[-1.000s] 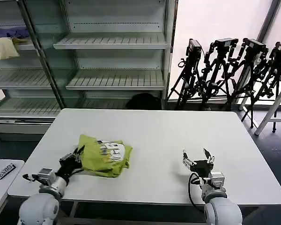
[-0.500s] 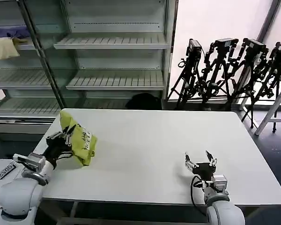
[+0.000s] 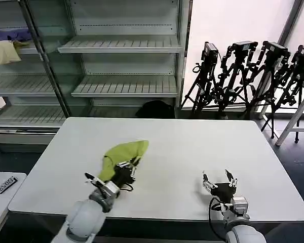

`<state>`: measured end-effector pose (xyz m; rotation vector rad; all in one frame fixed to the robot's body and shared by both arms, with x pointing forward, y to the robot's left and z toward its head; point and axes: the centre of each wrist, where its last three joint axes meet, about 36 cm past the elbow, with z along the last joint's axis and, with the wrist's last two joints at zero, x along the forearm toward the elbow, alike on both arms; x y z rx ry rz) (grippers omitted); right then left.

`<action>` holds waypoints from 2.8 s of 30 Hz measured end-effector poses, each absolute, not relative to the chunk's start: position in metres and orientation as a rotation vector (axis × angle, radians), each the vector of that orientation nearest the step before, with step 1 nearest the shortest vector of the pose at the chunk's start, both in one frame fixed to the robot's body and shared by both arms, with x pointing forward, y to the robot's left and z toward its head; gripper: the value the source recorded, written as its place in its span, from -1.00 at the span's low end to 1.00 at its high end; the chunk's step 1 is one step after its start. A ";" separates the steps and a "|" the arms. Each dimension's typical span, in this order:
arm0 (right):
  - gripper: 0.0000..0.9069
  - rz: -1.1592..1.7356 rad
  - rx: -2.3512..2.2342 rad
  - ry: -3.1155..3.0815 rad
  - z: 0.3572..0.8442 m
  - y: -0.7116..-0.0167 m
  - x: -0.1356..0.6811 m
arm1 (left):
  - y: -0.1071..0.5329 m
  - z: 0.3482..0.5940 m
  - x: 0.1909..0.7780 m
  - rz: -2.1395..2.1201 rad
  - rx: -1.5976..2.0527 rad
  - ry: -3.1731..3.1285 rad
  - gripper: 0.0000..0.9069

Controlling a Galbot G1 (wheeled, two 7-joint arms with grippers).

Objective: Fold and organize the clothes.

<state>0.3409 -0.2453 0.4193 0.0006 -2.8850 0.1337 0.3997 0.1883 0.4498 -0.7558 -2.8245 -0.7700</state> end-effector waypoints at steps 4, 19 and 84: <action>1.00 0.132 0.015 -2.893 0.422 -0.243 0.340 | 0.157 0.440 0.403 -0.725 -0.815 -2.806 -0.96; 1.00 -0.116 0.201 -2.868 0.450 -0.224 0.342 | 0.111 0.425 0.412 -0.604 -0.844 -2.800 1.00; 0.76 -0.667 0.221 -2.534 0.426 -0.141 0.402 | 0.267 0.489 0.373 -0.137 -0.313 -3.111 1.00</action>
